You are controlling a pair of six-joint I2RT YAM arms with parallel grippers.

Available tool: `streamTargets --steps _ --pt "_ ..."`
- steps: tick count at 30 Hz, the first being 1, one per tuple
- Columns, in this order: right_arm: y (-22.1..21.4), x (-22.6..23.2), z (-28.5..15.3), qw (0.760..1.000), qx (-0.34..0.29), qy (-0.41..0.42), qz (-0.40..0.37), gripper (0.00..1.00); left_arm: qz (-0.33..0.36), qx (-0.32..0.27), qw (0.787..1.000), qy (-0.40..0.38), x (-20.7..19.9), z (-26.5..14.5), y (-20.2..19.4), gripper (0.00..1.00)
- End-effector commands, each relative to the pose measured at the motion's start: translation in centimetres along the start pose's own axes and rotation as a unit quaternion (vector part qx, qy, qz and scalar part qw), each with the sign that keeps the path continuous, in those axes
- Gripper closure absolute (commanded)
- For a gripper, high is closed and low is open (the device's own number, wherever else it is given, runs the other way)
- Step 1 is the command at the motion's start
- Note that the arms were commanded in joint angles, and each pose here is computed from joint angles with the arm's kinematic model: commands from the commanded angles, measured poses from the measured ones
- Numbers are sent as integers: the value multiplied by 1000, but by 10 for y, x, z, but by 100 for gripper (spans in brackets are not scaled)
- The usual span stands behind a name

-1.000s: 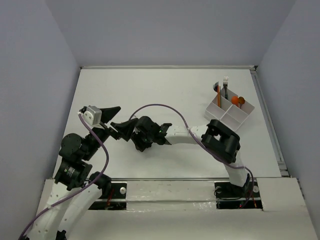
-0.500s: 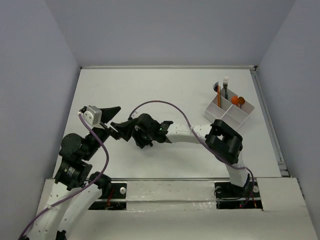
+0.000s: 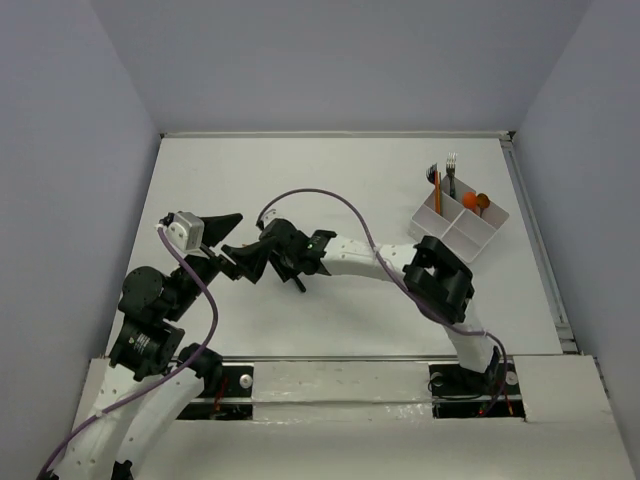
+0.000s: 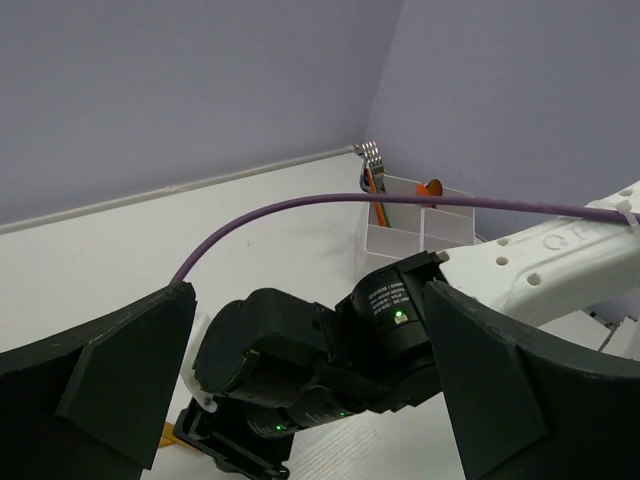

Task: Sort the eating utensils into containers

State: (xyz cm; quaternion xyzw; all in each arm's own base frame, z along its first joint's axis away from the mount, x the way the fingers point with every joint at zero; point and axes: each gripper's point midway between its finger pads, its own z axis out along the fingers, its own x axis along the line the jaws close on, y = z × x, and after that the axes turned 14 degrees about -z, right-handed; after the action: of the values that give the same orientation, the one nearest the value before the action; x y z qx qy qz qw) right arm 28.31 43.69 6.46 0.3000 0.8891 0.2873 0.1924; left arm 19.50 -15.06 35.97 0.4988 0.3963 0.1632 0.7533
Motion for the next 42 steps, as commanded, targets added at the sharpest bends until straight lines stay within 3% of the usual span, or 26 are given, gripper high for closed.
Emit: streamTargets --steps 1,8,15,22,23,25,31,35,39,40,42 --pt "-10 -6 8 999 36 -16 -2 58 1 -19 1000 -16 -6 2 8 1" --pt "-21 -3 23 998 62 -17 -11 59 1 -18 1000 -18 -7 2 8 1" --pt "-26 6 39 997 73 -4 -14 71 0 -18 1000 -19 -7 2 8 1" --pt "-19 1 32 998 65 -12 -14 93 0 -17 1000 -21 -8 2 7 1" --pt "-10 -1 27 998 52 -17 -8 100 0 -18 1000 -22 -8 2 8 1" --pt "-2 -2 21 999 34 -16 0 100 0 -18 1000 -21 -8 2 7 1" --pt "76 -40 -39 985 -139 -65 74 100 0 -17 1000 -18 -7 2 7 1" --pt "103 -87 -89 953 -248 -123 125 100 1 -20 1000 -20 -8 1 9 1" --pt "83 -167 -136 906 -315 -219 177 100 3 -28 999 -26 -12 -3 13 1" --pt "58 -184 -148 899 -319 -240 179 100 4 -33 999 -29 -14 -5 15 1" --pt "47 -220 -175 862 -365 -282 210 100 4 -35 999 -33 -16 -6 16 1"
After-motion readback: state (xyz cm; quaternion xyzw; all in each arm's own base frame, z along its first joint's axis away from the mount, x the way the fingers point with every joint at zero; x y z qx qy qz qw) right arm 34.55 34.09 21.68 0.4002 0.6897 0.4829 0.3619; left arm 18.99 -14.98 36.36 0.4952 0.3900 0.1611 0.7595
